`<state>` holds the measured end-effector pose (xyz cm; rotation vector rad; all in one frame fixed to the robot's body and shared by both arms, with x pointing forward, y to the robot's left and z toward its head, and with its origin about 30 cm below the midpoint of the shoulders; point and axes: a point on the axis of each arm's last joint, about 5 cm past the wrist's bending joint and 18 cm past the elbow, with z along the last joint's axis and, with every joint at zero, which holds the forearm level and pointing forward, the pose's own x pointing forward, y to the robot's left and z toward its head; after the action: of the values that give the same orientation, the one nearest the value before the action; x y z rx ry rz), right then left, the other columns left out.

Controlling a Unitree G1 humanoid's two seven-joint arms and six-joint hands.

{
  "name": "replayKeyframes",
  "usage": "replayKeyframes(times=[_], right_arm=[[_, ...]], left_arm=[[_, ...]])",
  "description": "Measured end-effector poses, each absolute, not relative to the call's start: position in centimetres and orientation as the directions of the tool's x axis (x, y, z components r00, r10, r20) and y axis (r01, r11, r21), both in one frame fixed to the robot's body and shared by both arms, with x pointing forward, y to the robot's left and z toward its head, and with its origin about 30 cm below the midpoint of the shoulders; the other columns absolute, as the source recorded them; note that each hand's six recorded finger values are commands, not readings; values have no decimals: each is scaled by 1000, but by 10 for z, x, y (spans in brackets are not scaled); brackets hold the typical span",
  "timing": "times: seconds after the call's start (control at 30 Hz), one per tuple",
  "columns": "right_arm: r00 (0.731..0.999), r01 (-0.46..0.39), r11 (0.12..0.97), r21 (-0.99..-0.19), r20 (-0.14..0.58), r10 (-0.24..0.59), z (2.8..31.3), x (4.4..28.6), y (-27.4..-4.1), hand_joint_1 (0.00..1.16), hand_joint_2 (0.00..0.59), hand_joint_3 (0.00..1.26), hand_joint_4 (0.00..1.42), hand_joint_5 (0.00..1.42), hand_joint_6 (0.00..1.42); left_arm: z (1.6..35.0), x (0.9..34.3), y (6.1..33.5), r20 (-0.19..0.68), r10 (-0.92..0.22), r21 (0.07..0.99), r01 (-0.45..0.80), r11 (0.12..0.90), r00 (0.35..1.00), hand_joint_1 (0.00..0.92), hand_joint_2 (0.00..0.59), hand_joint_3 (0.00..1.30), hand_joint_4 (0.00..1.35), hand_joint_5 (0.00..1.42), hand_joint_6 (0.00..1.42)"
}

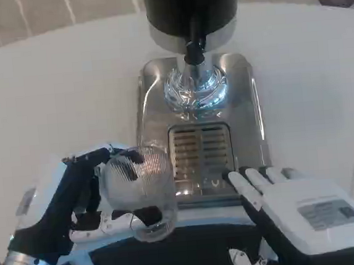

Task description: Grasp the cup under the faucet to collect the drink, then remove the cup.

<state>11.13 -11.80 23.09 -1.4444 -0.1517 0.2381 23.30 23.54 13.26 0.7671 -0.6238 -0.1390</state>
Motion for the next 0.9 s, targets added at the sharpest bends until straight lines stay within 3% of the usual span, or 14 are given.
replayKeyframes(times=[0.9], right_arm=[[966,-71,103,-992,-43,254,229,113,-116,193,565,0,0,0,0]], left_arm=[[130,238,234,467,-318,675,-99,731,825,699,0,923,1085,1321,1424]])
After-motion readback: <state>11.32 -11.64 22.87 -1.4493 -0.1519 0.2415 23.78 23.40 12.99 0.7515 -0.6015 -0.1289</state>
